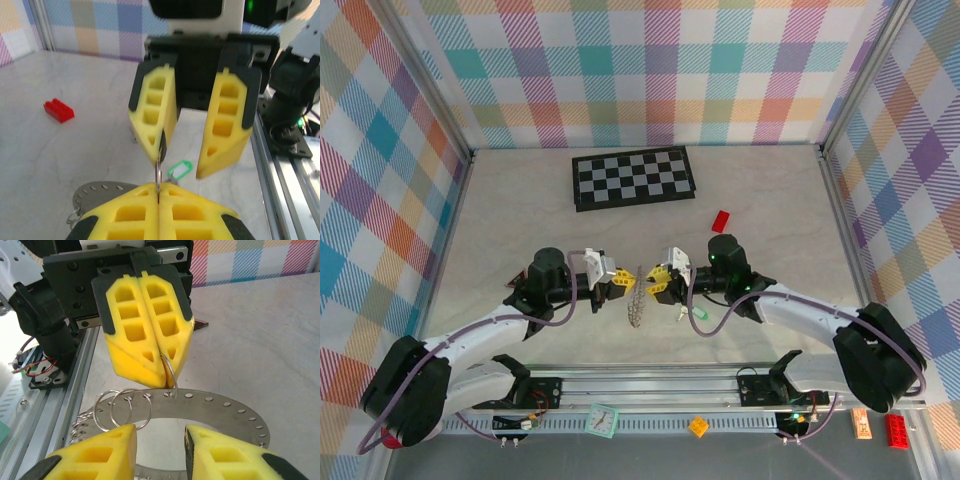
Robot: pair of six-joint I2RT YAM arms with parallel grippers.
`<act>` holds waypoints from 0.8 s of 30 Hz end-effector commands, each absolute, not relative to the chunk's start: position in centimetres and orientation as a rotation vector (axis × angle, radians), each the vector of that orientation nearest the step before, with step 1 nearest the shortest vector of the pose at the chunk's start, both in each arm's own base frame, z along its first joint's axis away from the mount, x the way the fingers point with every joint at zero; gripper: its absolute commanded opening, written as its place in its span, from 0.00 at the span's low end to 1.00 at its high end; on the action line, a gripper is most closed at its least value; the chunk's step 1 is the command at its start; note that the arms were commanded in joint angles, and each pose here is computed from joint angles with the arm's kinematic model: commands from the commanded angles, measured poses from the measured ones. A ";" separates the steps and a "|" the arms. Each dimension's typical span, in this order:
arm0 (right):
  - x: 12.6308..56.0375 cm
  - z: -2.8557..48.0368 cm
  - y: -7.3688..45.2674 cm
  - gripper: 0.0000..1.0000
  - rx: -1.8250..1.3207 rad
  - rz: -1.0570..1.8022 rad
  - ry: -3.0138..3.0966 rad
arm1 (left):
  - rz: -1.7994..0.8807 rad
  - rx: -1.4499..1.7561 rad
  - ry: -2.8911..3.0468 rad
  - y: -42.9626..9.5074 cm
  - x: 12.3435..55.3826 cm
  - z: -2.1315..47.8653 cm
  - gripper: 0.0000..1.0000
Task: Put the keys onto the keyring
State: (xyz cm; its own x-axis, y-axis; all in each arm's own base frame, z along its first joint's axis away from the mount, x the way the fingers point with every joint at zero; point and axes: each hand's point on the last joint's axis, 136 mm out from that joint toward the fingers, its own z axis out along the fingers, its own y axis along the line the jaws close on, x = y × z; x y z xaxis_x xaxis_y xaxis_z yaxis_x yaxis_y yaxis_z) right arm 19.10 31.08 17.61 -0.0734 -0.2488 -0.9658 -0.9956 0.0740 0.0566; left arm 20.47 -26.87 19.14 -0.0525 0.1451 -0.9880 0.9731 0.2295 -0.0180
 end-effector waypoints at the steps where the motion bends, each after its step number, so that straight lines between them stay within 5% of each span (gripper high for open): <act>1: 19.0 19.4 31.9 0.31 -1.303 1.111 1.384 | -1.025 1.092 1.306 -27.2 20.0 22.2 0.00; 24: 19.1 21.6 32.7 0.26 -1.293 1.142 1.311 | -1.094 1.137 1.285 -27.8 19.0 22.0 0.00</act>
State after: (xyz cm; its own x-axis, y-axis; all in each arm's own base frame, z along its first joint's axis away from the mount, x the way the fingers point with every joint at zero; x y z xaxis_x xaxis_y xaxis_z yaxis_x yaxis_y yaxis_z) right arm 18.96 32.23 20.27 -0.0245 -0.1544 -0.9877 -0.9995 0.0246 0.0210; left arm 19.85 -27.42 20.49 -0.0566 0.0737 -0.9957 0.9822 0.1831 -0.0423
